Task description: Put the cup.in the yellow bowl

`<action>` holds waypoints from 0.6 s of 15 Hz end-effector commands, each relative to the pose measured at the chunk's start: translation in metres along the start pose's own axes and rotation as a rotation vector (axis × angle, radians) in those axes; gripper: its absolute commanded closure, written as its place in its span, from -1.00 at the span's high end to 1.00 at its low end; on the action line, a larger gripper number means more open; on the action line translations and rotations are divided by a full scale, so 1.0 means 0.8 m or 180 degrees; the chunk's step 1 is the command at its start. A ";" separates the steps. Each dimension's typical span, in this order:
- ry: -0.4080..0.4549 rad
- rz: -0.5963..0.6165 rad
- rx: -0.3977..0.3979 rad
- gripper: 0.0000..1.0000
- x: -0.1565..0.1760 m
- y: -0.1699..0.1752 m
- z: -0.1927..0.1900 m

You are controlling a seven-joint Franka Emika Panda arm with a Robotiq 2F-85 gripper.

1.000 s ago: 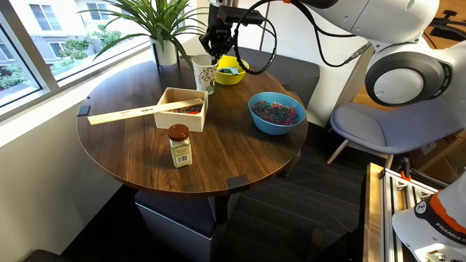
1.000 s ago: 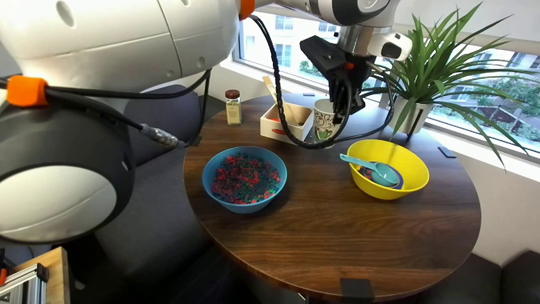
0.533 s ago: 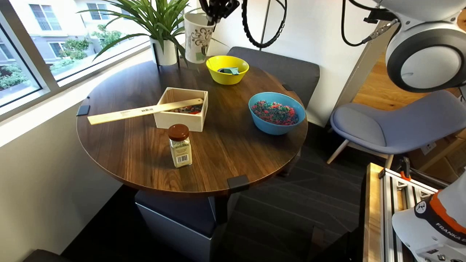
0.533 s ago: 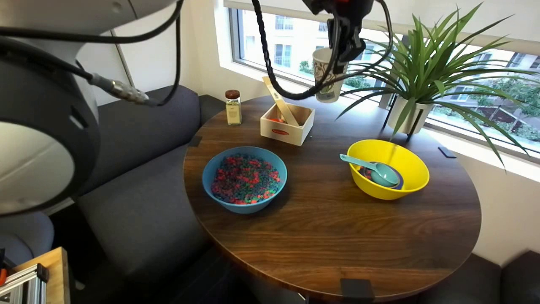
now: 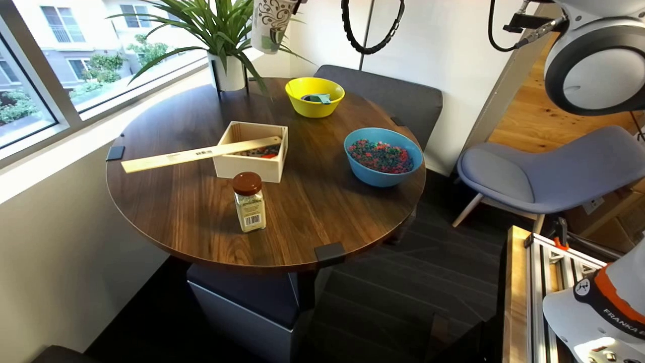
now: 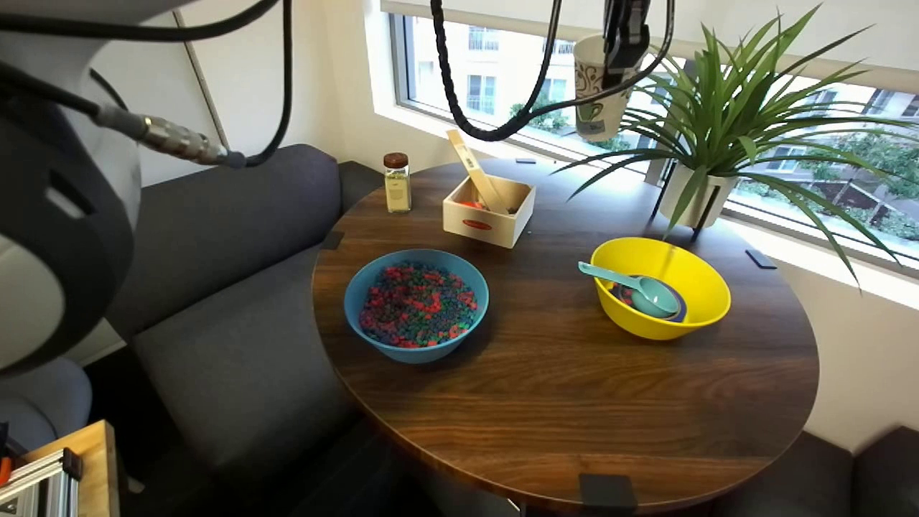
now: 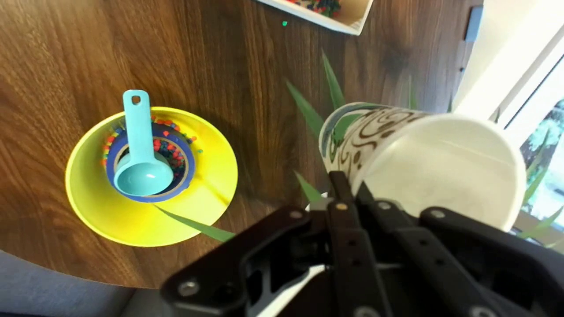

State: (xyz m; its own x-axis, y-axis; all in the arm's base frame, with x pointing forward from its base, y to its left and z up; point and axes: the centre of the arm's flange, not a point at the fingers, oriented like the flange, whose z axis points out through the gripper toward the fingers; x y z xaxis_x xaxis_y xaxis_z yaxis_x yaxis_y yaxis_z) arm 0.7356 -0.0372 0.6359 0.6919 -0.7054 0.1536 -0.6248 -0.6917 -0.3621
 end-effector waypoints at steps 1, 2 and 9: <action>-0.0204 0.0599 -0.0026 -0.98 -0.041 0.088 0.013; -0.0346 0.0678 -0.0057 -0.98 -0.040 0.095 0.012; -0.0620 0.1182 -0.0397 -0.94 0.037 0.096 0.013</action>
State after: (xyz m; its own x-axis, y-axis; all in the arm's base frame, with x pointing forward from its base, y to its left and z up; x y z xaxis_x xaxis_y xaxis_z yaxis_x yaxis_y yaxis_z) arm 0.7121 -0.1097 0.6029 0.4583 -0.8763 -0.1481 -0.8758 -0.4169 -0.2435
